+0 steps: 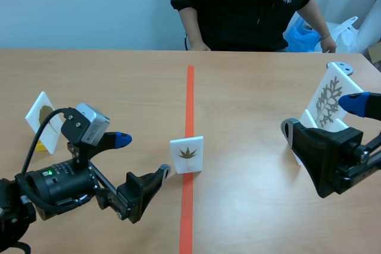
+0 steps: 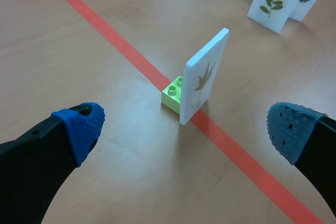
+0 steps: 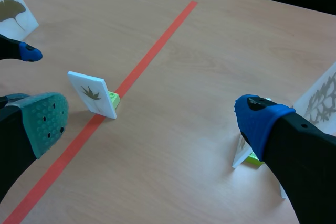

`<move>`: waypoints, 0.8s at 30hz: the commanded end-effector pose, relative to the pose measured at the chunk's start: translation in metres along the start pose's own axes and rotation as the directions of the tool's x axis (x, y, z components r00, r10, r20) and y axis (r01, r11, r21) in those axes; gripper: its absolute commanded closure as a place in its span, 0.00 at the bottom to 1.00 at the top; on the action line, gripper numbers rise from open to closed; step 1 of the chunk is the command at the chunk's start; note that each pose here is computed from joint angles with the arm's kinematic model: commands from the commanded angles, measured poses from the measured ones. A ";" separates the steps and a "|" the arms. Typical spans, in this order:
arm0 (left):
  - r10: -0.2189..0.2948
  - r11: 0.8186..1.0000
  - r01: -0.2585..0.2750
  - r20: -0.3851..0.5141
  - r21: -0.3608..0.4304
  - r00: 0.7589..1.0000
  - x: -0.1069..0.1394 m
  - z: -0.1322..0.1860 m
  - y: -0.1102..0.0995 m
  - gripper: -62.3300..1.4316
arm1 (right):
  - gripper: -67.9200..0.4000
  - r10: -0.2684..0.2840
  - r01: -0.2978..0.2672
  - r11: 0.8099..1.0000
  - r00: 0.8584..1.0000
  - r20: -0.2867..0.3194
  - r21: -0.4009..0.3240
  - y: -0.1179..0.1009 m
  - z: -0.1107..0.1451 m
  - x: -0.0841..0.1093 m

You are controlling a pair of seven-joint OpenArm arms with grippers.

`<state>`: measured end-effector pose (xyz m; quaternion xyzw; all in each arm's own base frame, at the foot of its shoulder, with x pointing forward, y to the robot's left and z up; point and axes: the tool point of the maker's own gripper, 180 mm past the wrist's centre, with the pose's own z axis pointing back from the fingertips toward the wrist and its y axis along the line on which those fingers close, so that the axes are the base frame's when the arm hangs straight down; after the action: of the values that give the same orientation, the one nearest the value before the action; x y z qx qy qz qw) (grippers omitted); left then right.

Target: Sort the leaf by its shape. The table is split by an orange tape line. A compound leaf with several leaflets goes to the left side, a simple leaf with one blade goes to the right side. Return to the home posture when a red brick is placed on the table.

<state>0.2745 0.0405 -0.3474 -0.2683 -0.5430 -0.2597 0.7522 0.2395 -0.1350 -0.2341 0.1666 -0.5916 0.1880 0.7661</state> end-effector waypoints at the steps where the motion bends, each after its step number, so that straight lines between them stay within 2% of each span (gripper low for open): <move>1: -0.017 1.000 0.017 0.055 -0.011 0.998 0.017 -0.008 0.000 0.00 | 0.00 0.005 -0.005 1.000 0.999 0.039 -0.008 -0.004 -0.001 0.011; 8: 0.007 1.000 -0.006 0.054 -0.025 0.999 0.006 -0.032 0.004 0.00 | 0.00 0.005 -0.005 1.000 0.999 0.039 -0.008 -0.004 -0.001 0.011; 13: 0.024 0.998 -0.020 0.066 -0.061 0.998 0.001 -0.045 -0.006 0.00 | 0.00 0.005 -0.005 1.000 0.999 0.039 -0.008 -0.004 -0.001 0.011; 19: 0.006 0.993 0.003 0.072 -0.119 0.997 0.000 -0.058 -0.024 0.00 | 0.00 0.005 -0.005 1.000 0.999 0.039 -0.008 -0.004 -0.001 0.011; 24: -0.001 0.990 0.012 0.077 -0.142 0.997 0.004 -0.065 -0.031 0.00 | 0.00 0.005 -0.005 1.000 0.999 0.039 -0.008 -0.004 0.000 0.011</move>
<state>0.2905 -0.0241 -0.3706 -0.3242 -0.5352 -0.2947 0.7222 0.2395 -0.1350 -0.2342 0.1666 -0.5914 0.1880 0.7662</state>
